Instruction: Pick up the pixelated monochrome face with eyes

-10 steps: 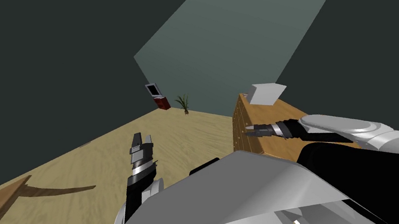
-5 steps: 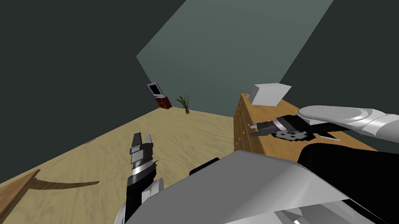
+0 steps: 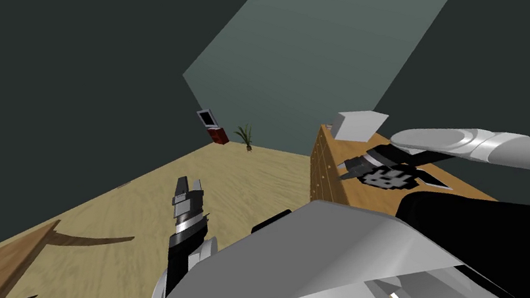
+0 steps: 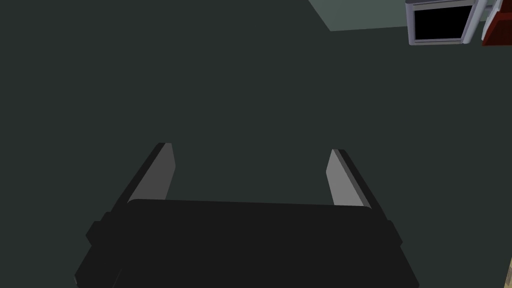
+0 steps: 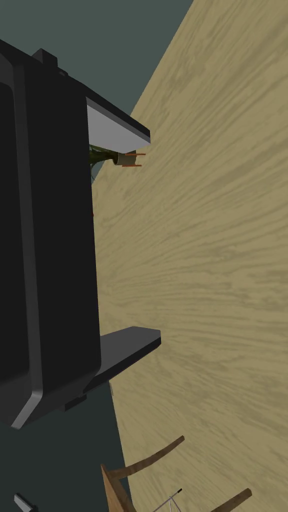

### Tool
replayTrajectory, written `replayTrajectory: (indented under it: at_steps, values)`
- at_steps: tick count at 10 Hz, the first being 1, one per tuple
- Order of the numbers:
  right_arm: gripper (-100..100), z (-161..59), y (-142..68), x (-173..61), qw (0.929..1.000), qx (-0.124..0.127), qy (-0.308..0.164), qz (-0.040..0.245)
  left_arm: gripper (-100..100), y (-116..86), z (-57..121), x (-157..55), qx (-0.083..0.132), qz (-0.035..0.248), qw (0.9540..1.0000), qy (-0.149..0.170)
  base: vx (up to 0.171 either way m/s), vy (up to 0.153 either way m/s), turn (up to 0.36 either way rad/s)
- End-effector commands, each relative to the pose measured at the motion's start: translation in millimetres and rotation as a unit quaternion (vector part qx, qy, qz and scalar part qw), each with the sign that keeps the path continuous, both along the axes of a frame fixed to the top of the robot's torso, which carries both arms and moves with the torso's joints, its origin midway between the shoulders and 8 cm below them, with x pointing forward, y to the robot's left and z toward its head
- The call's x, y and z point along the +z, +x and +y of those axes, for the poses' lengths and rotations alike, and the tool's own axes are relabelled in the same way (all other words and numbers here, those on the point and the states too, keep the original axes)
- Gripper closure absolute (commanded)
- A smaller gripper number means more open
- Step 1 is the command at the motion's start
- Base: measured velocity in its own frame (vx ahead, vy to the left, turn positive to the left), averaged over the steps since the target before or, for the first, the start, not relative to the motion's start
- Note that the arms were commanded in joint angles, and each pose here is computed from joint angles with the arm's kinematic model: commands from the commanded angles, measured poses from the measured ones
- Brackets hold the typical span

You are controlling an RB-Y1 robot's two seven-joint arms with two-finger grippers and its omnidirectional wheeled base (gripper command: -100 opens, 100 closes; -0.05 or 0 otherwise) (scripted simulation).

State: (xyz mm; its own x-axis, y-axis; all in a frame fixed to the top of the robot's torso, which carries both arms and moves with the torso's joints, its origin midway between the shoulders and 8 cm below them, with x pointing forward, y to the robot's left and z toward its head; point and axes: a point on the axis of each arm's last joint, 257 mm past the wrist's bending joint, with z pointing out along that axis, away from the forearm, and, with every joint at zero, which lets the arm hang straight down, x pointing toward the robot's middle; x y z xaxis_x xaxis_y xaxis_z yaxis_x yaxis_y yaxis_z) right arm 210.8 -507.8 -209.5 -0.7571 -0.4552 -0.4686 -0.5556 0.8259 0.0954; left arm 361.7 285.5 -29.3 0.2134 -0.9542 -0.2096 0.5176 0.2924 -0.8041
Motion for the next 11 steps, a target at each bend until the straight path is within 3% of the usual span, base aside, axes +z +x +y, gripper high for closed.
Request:
replayTrajectory:
  at_steps: [1, 4, 7, 11]
  values:
    - [-100, -6, 2, 2, 0.9996, 0.013, -0.018, 0.015, 0, 0, 0.0, 0, 0.0, 0.0, 1.0, 0.0, -0.025, -0.046, 0.017]
    - [-100, -32, 1, 12, 0.9953, 0.035, -0.071, 0.055, 0, 0, 0.0, 0, 0.0, 0.0, 1.0, 0.0, -0.035, -0.049, 0.013]
    - [-100, -43, 4, 18, 0.991, 0.05, -0.099, 0.075, 0, 0, 0.0, 0, 0.0, 0.0, 1.0, 0.0, -0.042, -0.047, 0.005]
    - [-100, -74, 12, 39, 0.9731, 0.078, -0.175, 0.128, 0, 0, 0.0, 0, 0.0, 0.0, 1.0, 0.0, -0.075, -0.075, -0.011]
